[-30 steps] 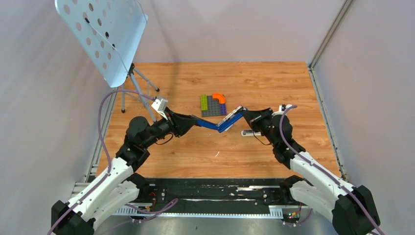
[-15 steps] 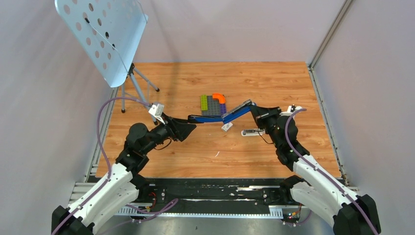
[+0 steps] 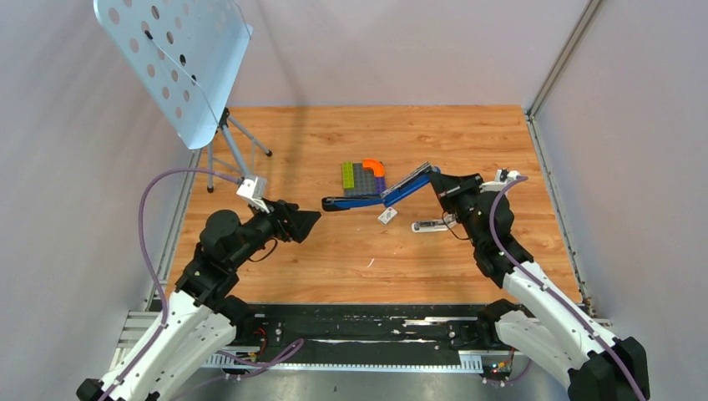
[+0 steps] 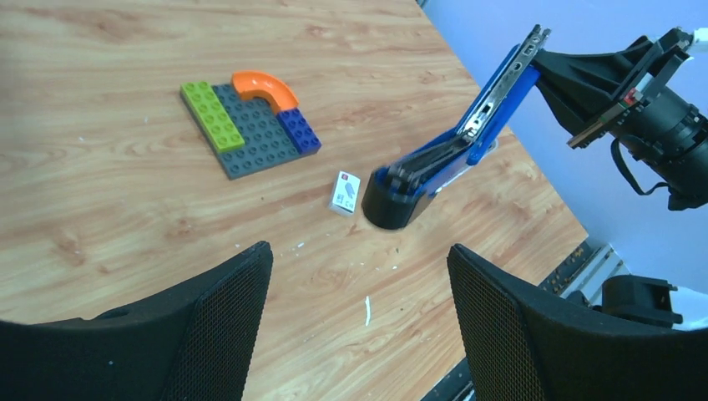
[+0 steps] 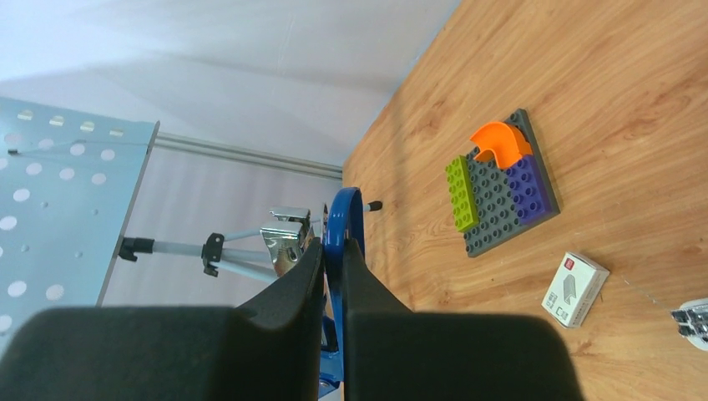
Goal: Load the staples into the stapler
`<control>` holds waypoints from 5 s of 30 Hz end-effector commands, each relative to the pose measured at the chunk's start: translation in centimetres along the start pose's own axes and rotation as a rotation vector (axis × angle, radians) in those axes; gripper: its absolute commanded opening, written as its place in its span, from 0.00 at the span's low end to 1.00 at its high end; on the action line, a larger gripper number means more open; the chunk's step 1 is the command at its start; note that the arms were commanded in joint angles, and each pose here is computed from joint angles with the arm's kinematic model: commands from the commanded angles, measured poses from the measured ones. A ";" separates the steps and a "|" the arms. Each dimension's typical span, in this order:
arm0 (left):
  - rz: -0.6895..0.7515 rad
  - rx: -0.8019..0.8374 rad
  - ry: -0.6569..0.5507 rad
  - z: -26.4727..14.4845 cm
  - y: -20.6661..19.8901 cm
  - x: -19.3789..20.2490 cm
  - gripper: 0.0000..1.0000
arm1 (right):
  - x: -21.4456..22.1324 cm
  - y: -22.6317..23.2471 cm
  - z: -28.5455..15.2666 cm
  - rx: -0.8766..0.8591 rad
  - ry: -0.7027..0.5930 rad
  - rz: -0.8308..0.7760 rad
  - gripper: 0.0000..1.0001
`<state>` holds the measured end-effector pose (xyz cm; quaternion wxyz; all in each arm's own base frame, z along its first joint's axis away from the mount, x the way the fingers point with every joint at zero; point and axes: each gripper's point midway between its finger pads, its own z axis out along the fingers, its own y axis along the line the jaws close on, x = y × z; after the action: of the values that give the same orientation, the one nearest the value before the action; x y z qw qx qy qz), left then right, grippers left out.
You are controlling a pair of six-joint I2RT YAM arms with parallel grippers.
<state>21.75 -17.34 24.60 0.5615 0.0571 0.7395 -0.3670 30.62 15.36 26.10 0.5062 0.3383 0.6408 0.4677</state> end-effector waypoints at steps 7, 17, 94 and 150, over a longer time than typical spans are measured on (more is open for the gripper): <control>0.192 0.148 0.046 1.3 -5.0 -5.8 0.74 | 0.8 5.0 -1.1 -0.172 0.108 -0.066 0.00; 0.150 0.223 0.198 4.0 -5.0 0.9 0.56 | 0.5 5.9 -1.3 -0.196 0.103 -0.028 0.00; 0.306 0.250 0.324 9.6 -10.3 4.0 0.58 | 6.2 6.7 -1.3 -0.288 0.352 -0.079 0.00; 0.163 -0.949 0.551 11.1 18.4 11.9 0.14 | -0.5 3.0 -5.7 -0.051 0.112 -0.507 1.00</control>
<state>34.05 -14.25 3.50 0.3182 -0.0300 0.9429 0.0935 25.49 15.14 27.76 0.5579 0.1319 0.7299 0.3722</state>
